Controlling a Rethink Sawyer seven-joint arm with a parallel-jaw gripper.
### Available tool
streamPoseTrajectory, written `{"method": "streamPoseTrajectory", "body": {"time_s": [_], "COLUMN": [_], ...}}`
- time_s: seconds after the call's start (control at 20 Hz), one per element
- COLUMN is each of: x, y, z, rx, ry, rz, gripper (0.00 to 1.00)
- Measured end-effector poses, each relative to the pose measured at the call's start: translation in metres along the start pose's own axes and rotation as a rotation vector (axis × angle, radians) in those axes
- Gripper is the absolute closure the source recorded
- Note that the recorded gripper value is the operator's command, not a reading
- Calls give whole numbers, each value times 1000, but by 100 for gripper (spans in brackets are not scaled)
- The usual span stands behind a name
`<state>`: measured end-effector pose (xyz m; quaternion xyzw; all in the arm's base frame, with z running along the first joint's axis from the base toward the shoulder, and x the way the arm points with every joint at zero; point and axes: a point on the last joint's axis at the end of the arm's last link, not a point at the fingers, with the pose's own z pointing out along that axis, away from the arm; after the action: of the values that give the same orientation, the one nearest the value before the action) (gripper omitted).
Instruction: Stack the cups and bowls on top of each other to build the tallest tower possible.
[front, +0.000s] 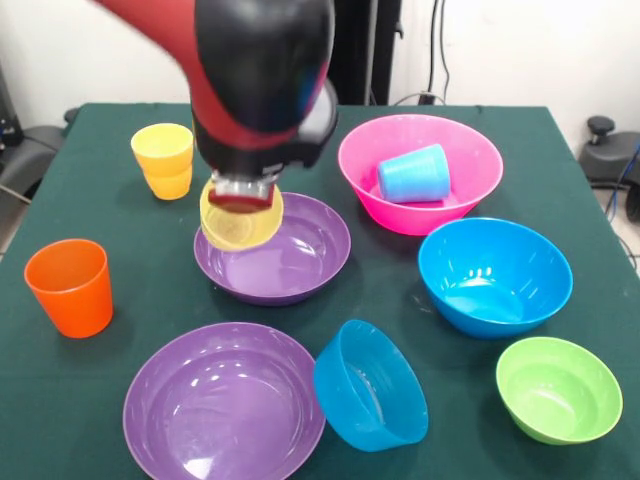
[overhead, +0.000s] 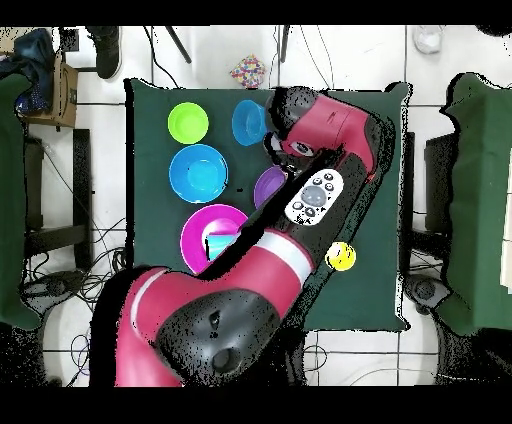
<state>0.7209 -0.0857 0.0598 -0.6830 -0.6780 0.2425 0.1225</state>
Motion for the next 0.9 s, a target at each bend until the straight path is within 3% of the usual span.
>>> {"method": "streamPoseTrajectory", "body": {"time_s": [0.25, 0.3, 0.5, 0.75, 0.85, 0.9], "x": [-1, -1, 0, -2, -6, -8], "y": [-20, -30, -43, -52, -47, -44], "z": [-35, -51, -69, -88, -88, -87], "rx": [-47, -64, -92, -197, -300, -332], "ry": [5, 12, 23, 27, 17, 13], "rz": [23, 32, 43, 60, 69, 73], "gripper": [100, 100, 100, 100, 100, 100]}}
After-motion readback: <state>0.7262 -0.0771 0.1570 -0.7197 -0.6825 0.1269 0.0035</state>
